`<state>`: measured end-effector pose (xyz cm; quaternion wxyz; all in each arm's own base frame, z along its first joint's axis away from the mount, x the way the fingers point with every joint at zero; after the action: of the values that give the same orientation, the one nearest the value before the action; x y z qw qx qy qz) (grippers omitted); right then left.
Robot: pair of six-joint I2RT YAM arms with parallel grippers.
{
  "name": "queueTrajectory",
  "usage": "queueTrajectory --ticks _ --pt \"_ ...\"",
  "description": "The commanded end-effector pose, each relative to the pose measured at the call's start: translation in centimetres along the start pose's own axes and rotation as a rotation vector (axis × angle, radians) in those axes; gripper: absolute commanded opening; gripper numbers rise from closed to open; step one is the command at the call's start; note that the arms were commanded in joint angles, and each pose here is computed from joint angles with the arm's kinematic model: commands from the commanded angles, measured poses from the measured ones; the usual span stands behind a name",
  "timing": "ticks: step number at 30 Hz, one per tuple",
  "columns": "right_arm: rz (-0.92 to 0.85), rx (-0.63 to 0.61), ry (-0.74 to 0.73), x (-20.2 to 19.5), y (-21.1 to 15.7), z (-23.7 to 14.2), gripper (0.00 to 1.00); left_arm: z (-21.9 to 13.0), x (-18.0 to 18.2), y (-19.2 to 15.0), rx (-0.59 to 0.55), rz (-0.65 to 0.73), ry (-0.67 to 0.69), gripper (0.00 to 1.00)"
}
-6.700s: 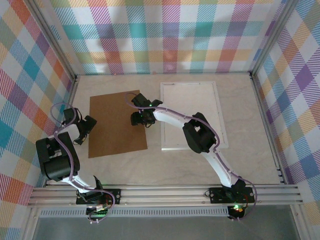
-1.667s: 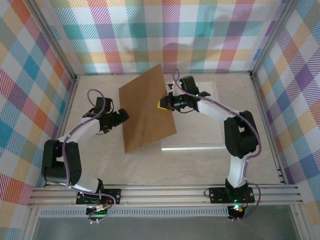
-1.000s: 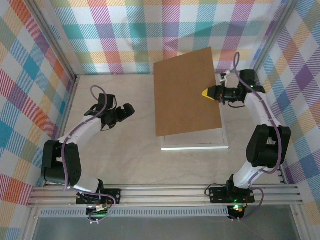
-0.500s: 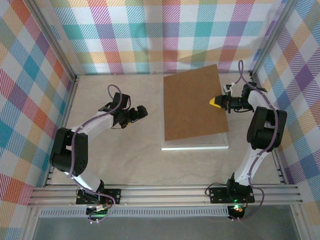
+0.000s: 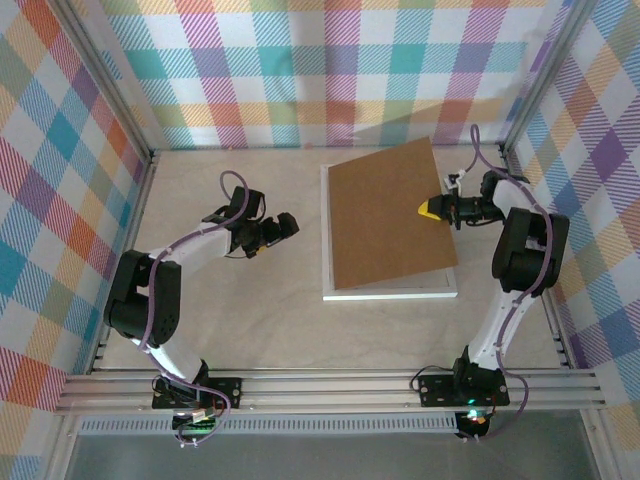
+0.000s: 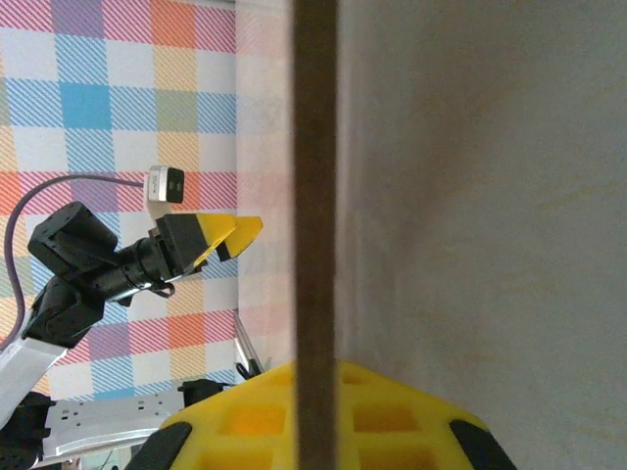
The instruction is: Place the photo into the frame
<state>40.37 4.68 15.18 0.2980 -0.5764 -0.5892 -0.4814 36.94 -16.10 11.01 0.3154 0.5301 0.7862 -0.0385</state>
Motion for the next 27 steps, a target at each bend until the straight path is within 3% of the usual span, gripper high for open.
queueTrajectory --ticks 1,12,20,27 --pt "-0.026 -0.026 0.081 0.7 0.3 0.3 0.00 -0.1 -1.1 0.3 0.000 0.002 -0.019 1.00" --pt "0.045 0.011 0.067 -1.7 -0.7 1.8 0.00 0.1 -0.8 0.0 0.007 0.002 -0.011 1.00" --pt "0.140 0.037 -0.079 -4.2 -1.1 2.1 0.00 0.1 -0.7 -0.2 0.013 0.008 -0.009 1.00" --pt "0.125 0.088 -0.096 -3.9 -2.3 4.4 0.00 0.4 -0.2 -0.6 0.026 -0.003 -0.001 1.00"
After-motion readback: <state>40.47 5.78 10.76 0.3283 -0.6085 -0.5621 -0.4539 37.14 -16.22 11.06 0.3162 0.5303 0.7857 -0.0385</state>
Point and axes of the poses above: each hand's point on the last joint's axis, 136 mm out from that joint toward the fingers, its own z axis out along the fingers, its own x axis along the line the jaws close on, y = z × x, the point moved 3 cm from there along -z, back along the fingers, and after that the axes turned 4 degrees about -z, right-handed, at the moved point
